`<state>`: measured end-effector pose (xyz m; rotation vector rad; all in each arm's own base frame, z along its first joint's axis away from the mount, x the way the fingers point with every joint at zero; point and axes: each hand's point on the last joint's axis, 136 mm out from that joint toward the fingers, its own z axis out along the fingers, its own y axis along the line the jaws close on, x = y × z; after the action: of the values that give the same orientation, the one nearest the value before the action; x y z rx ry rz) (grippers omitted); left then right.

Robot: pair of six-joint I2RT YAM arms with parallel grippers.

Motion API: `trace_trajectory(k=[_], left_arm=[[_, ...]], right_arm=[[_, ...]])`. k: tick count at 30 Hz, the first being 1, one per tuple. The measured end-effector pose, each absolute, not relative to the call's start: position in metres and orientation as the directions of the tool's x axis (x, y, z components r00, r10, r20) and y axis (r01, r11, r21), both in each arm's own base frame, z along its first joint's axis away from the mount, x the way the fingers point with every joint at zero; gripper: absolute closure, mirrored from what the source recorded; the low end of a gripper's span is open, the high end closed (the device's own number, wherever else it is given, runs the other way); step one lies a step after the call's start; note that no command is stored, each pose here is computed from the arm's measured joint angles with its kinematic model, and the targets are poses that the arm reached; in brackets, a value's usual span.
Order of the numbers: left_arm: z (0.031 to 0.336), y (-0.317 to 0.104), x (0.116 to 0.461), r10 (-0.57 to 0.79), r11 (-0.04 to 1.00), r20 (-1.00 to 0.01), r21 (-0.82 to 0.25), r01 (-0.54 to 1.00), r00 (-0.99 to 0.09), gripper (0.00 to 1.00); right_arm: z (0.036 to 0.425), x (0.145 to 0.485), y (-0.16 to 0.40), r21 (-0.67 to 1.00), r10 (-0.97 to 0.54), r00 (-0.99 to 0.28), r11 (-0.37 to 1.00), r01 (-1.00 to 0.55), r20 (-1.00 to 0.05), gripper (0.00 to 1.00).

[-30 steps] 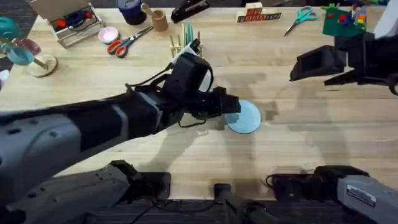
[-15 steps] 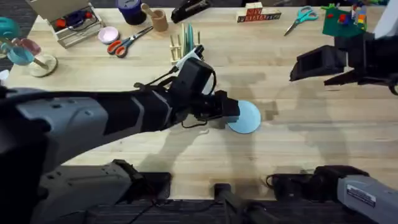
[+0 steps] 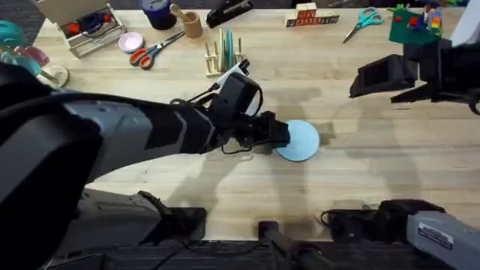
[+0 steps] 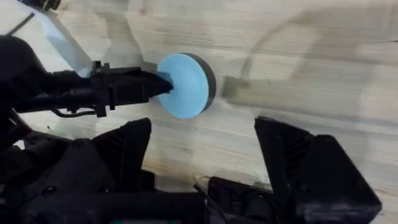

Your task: Pick up the plates from the table one by one and place each into a slot on the dish rack.

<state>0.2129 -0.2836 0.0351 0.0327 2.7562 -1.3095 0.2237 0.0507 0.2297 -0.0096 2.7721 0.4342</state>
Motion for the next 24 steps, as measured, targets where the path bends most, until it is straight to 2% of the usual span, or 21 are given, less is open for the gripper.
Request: trace_trajectory(k=[20,24], left_arm=[[0.034,-0.286,0.212,-0.008,0.624,-0.079,-0.779,0.056,-0.997,0.959],[0.034,-0.286,0.212,-0.008,0.624,-0.079,-0.779,0.057,-0.997,0.959]], right_arm=[[0.23,0.223,0.053,0.305,0.038,-0.945,0.95,-0.067,-0.326,0.008],[0.219,0.222,0.06,0.34,0.022,-0.951,0.936,-0.089,-0.309,0.007]])
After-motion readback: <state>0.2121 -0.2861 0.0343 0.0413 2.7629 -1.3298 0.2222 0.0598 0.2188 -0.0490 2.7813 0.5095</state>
